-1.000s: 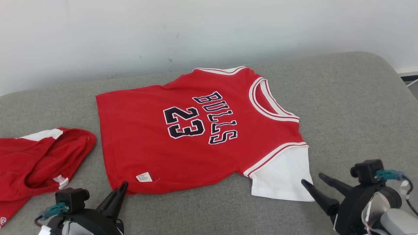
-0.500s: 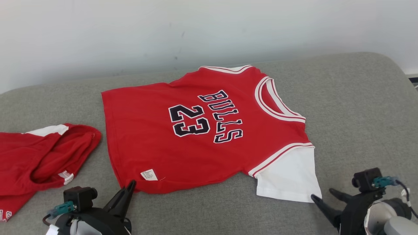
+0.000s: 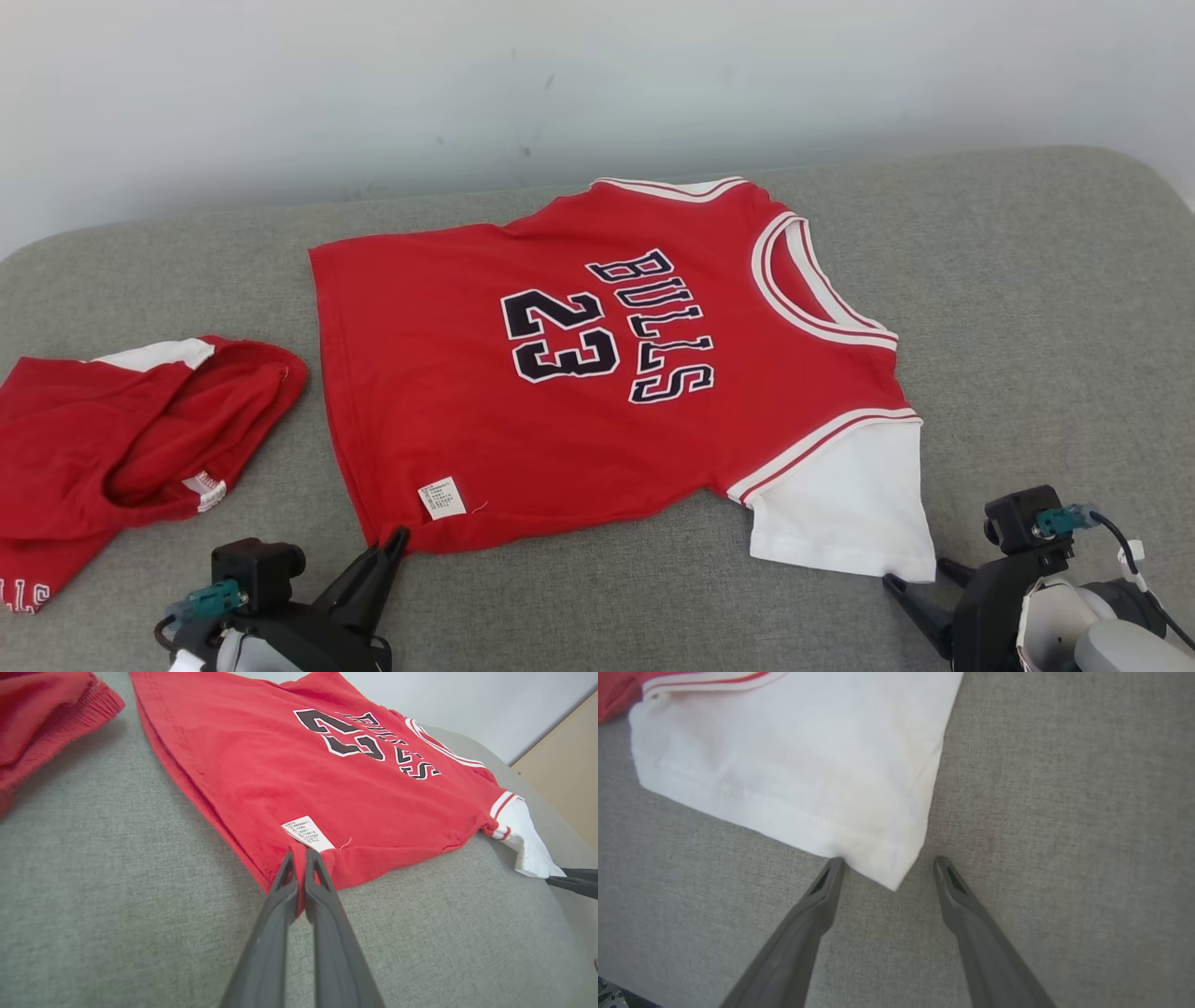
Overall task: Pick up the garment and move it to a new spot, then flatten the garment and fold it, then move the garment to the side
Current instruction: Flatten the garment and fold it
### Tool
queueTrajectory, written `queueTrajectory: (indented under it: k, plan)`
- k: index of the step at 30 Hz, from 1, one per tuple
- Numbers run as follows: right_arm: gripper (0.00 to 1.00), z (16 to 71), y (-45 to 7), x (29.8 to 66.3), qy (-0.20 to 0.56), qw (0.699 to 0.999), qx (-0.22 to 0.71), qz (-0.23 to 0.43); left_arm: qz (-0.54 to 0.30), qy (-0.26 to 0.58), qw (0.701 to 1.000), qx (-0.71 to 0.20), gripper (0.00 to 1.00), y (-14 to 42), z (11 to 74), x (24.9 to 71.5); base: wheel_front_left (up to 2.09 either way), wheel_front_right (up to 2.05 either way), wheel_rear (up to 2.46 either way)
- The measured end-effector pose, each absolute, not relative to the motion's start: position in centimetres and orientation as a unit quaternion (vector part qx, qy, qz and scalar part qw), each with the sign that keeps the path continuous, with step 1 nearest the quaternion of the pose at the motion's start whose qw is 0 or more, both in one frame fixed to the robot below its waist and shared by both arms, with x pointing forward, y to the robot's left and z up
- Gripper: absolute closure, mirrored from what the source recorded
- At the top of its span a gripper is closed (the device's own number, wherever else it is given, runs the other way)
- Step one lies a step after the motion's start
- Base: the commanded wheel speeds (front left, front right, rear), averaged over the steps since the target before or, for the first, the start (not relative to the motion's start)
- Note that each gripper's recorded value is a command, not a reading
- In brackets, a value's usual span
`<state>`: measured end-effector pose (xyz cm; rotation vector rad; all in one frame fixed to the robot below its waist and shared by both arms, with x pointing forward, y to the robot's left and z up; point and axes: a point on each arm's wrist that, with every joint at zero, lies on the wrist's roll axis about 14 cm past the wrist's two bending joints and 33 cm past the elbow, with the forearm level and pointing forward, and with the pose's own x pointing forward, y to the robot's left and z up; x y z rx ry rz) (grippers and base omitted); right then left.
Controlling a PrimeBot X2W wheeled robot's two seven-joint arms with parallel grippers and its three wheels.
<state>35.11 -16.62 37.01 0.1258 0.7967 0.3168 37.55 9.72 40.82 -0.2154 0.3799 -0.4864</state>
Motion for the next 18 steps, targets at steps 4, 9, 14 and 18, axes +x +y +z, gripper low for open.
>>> queueTrajectory:
  k: [4,9,14,18]
  plan:
    - [0.60,36.9,-16.6,35.4,0.393,0.905,0.058,0.150,-0.242,0.188,0.946,-0.103,1.00,9.5,40.7,37.4,0.00,0.00,0.00]
    - [1.00,36.9,-16.6,35.4,0.395,0.905,0.058,0.147,-0.244,0.194,0.946,-0.089,1.00,9.6,40.3,37.1,0.00,0.00,0.00]
    - [1.00,36.9,-16.6,35.5,0.395,0.905,0.058,0.146,-0.245,0.197,0.946,-0.077,1.00,9.9,40.0,36.9,0.00,0.00,0.00]
    - [1.00,36.8,-16.6,35.5,0.396,0.905,0.057,0.145,-0.234,0.202,0.948,-0.075,0.00,10.2,39.7,36.8,0.00,0.00,0.00]
